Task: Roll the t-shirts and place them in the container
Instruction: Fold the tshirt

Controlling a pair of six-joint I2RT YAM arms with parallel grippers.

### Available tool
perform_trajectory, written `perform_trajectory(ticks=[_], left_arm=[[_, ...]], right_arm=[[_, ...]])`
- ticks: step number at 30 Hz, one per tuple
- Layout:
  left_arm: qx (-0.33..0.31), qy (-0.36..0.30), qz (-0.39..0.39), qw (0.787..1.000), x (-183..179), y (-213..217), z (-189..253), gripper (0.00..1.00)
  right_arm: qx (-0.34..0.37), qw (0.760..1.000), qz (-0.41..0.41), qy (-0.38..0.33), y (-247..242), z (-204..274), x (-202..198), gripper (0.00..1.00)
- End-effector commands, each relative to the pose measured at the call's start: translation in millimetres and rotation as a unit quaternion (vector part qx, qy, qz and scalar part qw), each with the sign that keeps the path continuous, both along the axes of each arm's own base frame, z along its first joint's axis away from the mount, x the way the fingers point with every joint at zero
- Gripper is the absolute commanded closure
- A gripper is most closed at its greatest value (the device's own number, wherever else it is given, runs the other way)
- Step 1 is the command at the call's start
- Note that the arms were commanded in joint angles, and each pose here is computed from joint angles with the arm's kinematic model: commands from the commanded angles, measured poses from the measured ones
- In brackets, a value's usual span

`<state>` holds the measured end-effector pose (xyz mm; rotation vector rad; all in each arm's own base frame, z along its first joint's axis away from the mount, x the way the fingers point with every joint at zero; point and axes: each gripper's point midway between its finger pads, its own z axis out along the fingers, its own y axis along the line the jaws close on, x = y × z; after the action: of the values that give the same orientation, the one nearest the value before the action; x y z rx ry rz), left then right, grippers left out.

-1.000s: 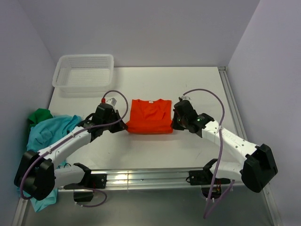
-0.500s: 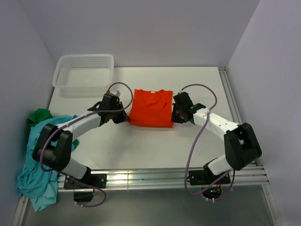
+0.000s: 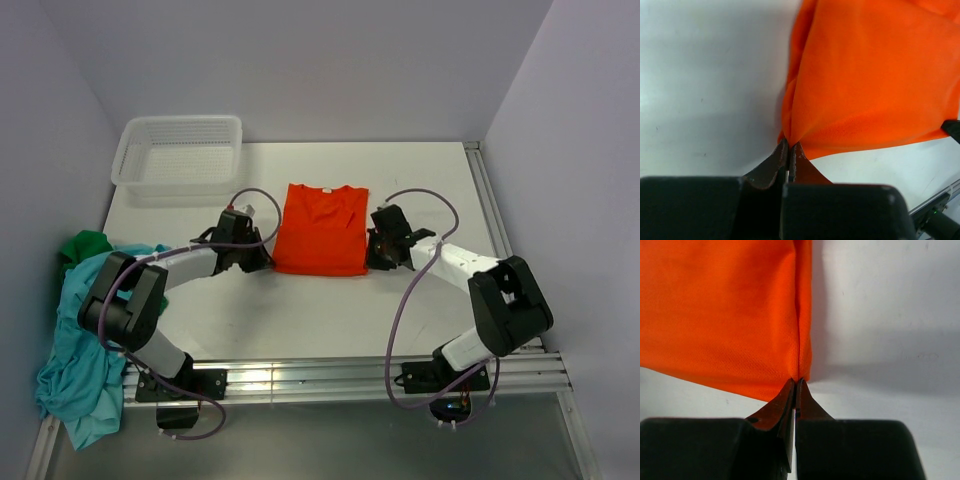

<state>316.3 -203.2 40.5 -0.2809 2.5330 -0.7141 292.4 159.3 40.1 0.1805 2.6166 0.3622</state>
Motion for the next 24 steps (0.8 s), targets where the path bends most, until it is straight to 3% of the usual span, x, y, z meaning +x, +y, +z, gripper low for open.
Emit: perform_trajectory(ticks=[1, 6, 13, 14, 15, 17, 21, 24], left_arm=[[-0.010, -0.011, 0.006, 1.000, -7.6, 6.0, -9.6, 1.00], [-0.008, -0.015, 0.010, 1.000, -17.2, 12.0, -16.3, 0.99], [0.010, -0.044, 0.017, 0.999, -14.1, 21.2, 6.4, 0.96], [0.016, -0.035, 0.016, 0.999, -17.3, 23.5, 4.5, 0.96], [0.019, -0.038, 0.018, 0.999, -15.0, 26.0, 8.4, 0.96], [0.020, -0.040, 0.022, 0.999, -12.0, 30.2, 11.6, 0.92], [0.030, -0.048, 0.028, 0.998, -3.4, 40.8, 19.7, 0.73], [0.024, -0.053, 0.031, 0.998, 7.9, 46.9, 28.4, 0.66]], right_arm=[[-0.013, 1.000, -0.002, -0.008, -10.6, -1.9, -11.3, 1.00], [-0.009, 1.000, 0.023, -0.004, 0.9, -7.9, -36.3, 0.96], [0.001, 0.998, 0.062, -0.012, 35.4, -1.2, -80.9, 0.93], [-0.002, 0.998, 0.062, -0.014, 36.9, -1.1, -85.2, 0.90], [0.001, 0.998, 0.058, -0.010, 39.3, -0.8, -90.8, 0.79], [-0.003, 0.997, 0.073, -0.017, 45.9, 3.8, -102.1, 0.68], [-0.013, 0.995, 0.089, -0.050, 45.8, 20.2, -106.9, 0.60], [-0.022, 0.987, 0.128, -0.090, 46.9, 39.4, -104.9, 0.50]])
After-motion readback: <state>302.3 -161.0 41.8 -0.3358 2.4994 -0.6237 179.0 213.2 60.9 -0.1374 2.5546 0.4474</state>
